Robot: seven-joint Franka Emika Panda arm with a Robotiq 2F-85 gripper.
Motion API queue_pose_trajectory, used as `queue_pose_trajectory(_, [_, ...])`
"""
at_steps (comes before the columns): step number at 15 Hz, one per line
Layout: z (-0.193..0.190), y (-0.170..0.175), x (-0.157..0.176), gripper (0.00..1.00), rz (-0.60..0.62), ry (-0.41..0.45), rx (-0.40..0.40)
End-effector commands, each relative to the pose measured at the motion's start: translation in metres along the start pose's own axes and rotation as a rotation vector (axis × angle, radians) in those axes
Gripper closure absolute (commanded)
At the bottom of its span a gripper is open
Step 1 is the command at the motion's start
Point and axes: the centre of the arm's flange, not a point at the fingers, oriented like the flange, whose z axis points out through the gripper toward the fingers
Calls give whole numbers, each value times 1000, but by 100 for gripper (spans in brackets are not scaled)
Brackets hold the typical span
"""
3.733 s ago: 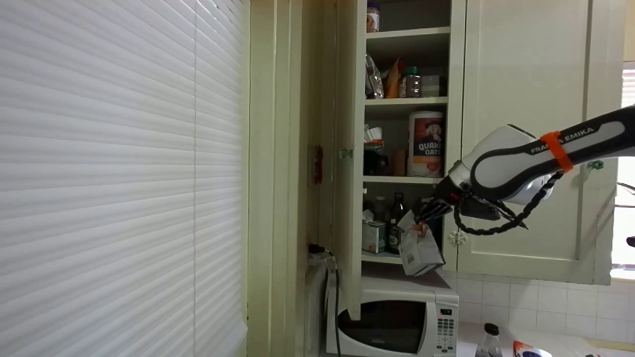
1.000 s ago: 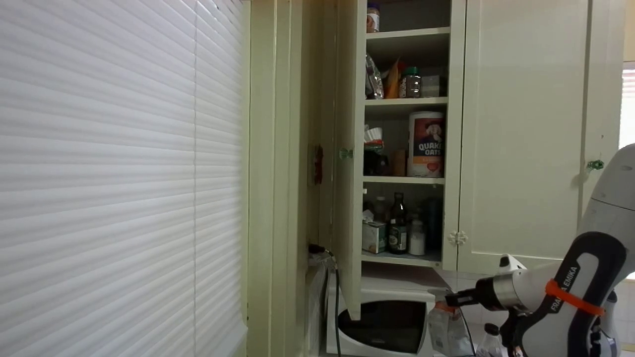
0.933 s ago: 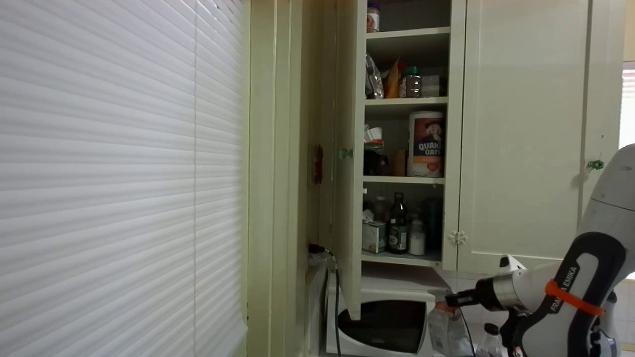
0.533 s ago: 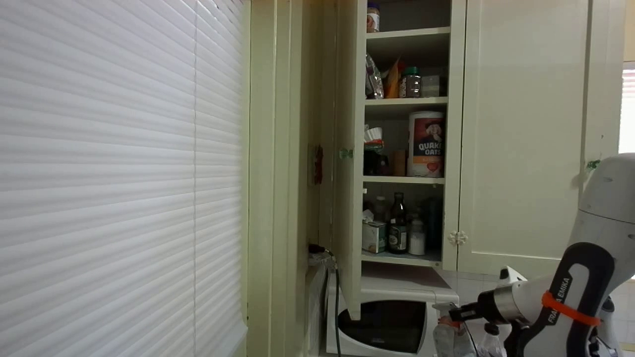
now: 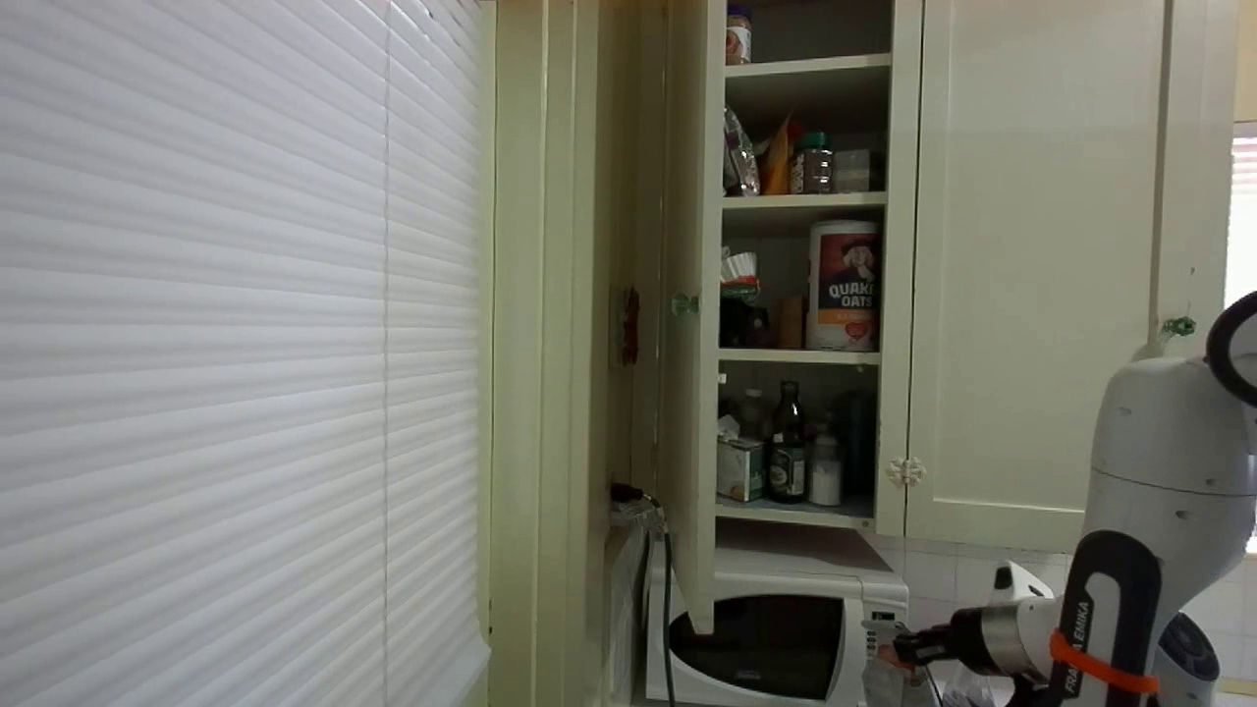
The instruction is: Put the white bag on the table
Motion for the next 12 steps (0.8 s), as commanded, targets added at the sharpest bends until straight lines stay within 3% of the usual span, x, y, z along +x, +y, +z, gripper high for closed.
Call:
queue_pose_trajectory(1, [25, -1, -25, 98, -27, 42, -10])
queue_pose_trajectory(7, [59, 0, -45, 98, -61, 75, -11])
queue_pose_trajectory(12, [81, -1, -66, 98, -84, 35, 6])
